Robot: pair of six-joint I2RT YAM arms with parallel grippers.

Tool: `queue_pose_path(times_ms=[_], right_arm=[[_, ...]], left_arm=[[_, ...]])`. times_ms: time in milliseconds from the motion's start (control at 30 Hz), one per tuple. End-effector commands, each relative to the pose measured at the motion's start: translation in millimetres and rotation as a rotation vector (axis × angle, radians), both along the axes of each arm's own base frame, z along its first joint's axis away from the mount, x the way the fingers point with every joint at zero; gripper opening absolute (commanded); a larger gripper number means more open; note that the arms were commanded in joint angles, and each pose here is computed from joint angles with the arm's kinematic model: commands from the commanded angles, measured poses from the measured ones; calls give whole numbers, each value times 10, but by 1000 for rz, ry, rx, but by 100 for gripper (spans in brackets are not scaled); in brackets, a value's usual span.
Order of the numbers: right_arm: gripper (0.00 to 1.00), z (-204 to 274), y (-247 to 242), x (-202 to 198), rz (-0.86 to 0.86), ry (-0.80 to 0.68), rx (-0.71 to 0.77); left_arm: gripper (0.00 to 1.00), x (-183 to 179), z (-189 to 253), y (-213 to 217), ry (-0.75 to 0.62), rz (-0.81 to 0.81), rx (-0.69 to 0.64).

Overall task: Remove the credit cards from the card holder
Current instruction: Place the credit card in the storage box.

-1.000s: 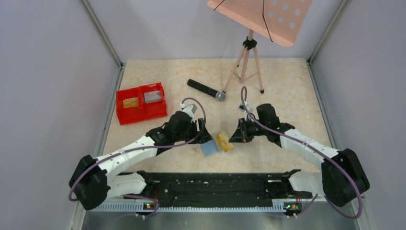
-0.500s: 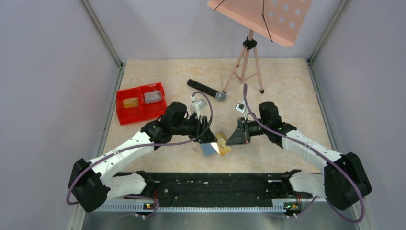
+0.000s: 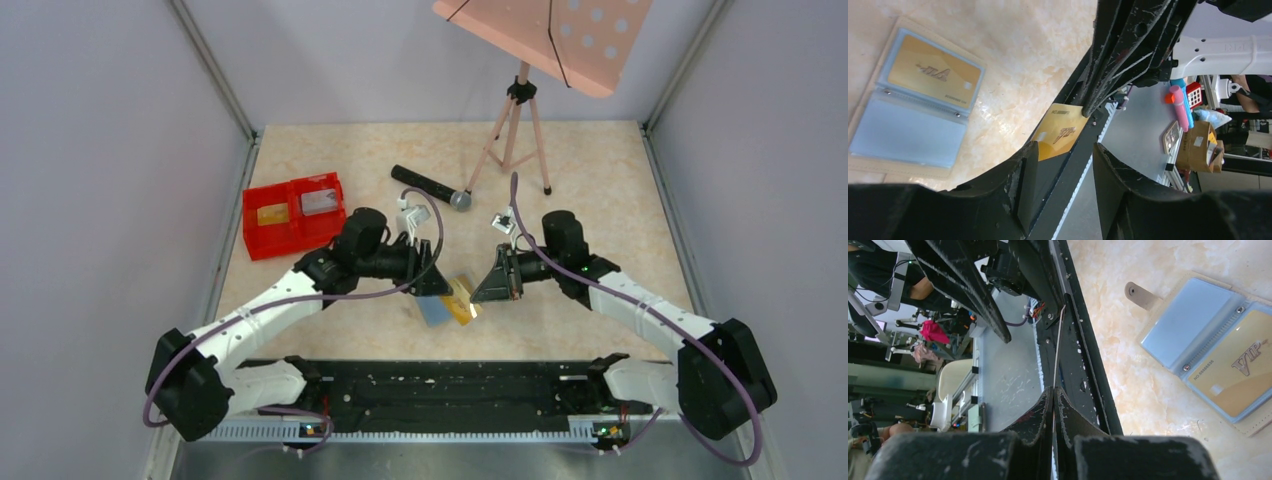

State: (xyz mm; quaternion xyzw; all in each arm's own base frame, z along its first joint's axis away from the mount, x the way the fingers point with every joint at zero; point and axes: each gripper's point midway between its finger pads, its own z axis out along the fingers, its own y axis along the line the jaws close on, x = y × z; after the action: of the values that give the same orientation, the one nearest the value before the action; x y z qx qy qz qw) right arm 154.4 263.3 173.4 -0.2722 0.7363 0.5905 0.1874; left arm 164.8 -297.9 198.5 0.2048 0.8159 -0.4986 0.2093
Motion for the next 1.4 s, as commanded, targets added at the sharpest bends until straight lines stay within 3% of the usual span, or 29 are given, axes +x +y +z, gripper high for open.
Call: queue_pose_path(times_ms=[0, 133, 533, 767, 967, 1033, 1200, 1367], right_arm=[[0, 103, 12, -33, 32, -54, 40], [0, 141, 18, -42, 38, -63, 52], [0, 174, 30, -68, 40, -62, 73], [0, 164, 32, -67, 37, -62, 73], [0, 150, 35, -32, 20, -59, 67], [2, 153, 43, 2, 1, -59, 61], [40, 232, 33, 193, -125, -97, 30], [73, 338, -14, 319, -232, -140, 14]], left_arm=[[50, 159, 166, 101, -97, 57, -13], [50, 209, 141, 144, -129, 77, 11], [41, 30, 140, -17, -33, -59, -69], [36, 21, 77, -10, -25, -61, -65], [1, 80, 58, -3, -31, -39, -59], [0, 157, 56, 36, -39, -6, -54], [0, 534, 116, 317, -112, 157, -58], [0, 1074, 125, 916, -193, 403, 122]])
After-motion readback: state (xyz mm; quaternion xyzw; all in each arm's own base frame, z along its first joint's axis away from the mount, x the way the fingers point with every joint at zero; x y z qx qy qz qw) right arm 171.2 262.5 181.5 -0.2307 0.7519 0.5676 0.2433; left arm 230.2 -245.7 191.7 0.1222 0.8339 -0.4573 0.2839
